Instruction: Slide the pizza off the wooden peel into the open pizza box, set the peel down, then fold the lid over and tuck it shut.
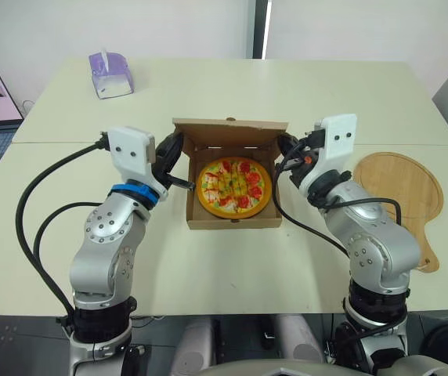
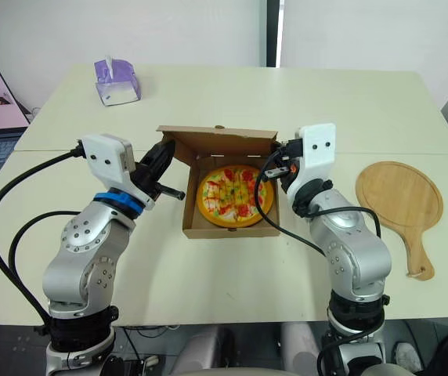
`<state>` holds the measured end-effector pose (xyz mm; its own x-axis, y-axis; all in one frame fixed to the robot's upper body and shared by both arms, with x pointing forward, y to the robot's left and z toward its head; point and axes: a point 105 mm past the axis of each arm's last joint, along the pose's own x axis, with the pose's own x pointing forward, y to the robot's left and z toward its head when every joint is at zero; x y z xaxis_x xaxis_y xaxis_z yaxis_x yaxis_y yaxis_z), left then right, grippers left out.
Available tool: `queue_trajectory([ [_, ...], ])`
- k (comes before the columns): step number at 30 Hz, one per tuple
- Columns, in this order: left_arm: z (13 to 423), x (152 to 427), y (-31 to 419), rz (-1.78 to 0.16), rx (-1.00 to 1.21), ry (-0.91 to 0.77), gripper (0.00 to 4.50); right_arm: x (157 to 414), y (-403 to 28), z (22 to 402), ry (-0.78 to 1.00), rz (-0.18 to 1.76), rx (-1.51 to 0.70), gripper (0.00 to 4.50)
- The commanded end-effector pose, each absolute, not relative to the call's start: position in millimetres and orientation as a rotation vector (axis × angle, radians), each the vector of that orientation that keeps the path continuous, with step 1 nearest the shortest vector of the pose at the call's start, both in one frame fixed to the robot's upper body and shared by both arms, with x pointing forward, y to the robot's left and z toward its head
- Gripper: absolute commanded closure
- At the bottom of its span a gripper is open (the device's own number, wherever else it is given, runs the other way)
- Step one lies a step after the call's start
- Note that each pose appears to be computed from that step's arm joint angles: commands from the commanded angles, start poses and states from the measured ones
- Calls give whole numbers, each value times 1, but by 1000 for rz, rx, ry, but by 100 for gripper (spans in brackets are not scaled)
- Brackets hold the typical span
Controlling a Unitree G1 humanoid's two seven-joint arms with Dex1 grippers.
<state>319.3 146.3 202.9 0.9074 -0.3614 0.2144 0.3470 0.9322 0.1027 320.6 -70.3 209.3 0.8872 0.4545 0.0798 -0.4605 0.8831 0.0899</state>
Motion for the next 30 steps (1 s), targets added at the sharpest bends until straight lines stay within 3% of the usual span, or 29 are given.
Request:
queue_trajectory([
  [1, 216, 306, 136, -395, 79, -316, 446, 307, -50, 204, -25, 611, 103, 450],
  [8, 207, 302, 138, -370, 86, -308, 446, 298, -48, 196, -2, 678, 68, 450],
  [11, 206, 302, 138, -368, 84, -309, 450, 295, -50, 196, -5, 712, 50, 391],
  [22, 202, 303, 139, -364, 82, -309, 450, 284, -67, 194, 31, 812, -8, 12],
  [30, 196, 300, 145, -361, 94, -295, 450, 270, -114, 196, 132, 1062, -181, 5],
])
